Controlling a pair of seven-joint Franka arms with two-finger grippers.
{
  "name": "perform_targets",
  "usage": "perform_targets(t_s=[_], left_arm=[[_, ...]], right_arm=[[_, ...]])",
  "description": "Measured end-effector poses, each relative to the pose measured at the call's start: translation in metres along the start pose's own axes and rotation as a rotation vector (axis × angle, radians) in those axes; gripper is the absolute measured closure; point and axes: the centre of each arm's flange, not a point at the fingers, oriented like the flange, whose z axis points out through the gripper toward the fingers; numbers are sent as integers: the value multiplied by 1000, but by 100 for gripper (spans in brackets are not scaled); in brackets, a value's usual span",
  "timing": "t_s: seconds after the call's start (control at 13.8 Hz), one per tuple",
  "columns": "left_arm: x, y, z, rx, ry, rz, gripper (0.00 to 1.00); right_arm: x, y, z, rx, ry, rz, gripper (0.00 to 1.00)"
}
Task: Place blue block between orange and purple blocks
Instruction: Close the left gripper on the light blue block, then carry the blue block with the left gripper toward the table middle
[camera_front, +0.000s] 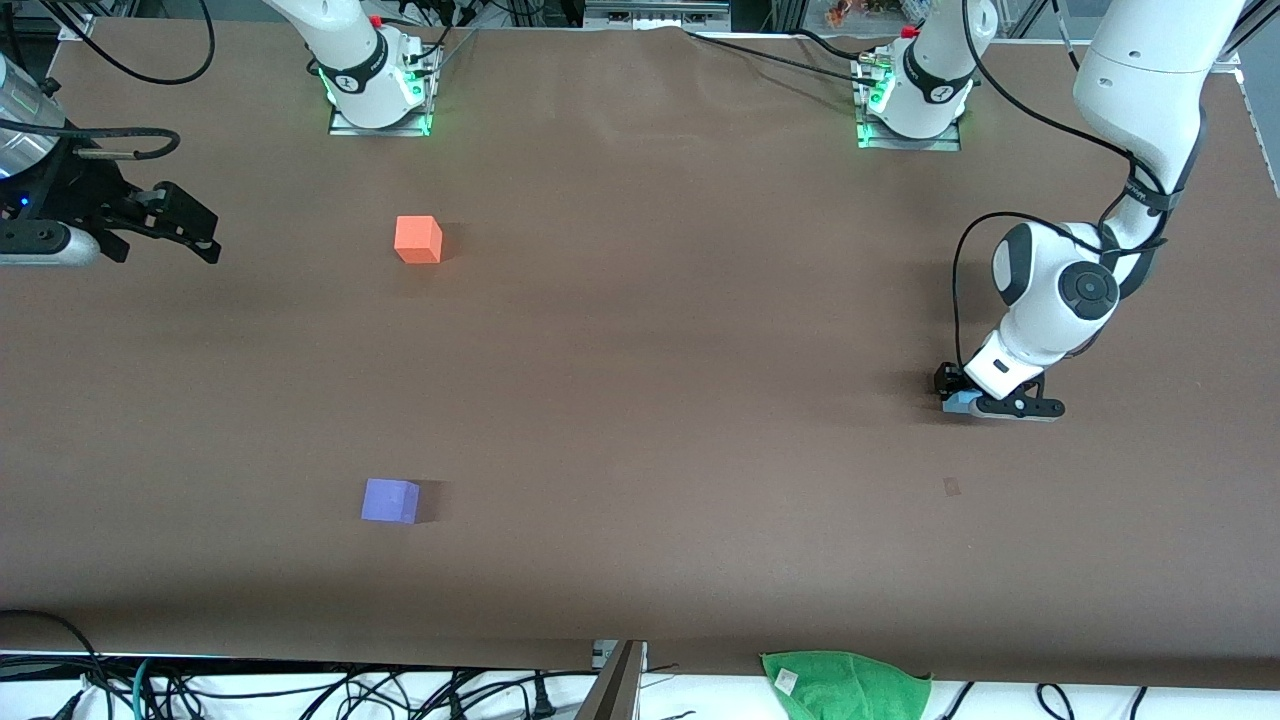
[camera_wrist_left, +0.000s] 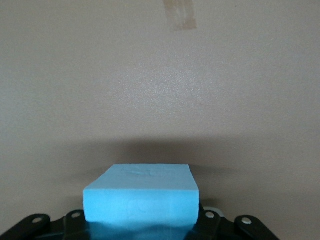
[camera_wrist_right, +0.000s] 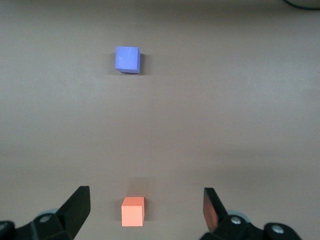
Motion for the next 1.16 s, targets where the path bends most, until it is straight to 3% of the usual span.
perform_targets(t_s=[0.22, 0.44, 0.65, 0.95, 1.16], left_arm=[[7, 0, -8, 1, 19, 0, 38], [35, 12, -54, -2, 29, 24, 38], [63, 49, -121, -16, -35, 80, 38], [80, 139, -186, -56, -103, 119, 38], [62, 235, -193, -76, -122, 106, 38]], right_arm=[[0, 0, 0, 0, 0, 0, 0], [0, 0, 0, 0, 0, 0, 0], [0, 0, 0, 0, 0, 0, 0], [0, 0, 0, 0, 0, 0, 0], [0, 0, 0, 0, -1, 0, 0]])
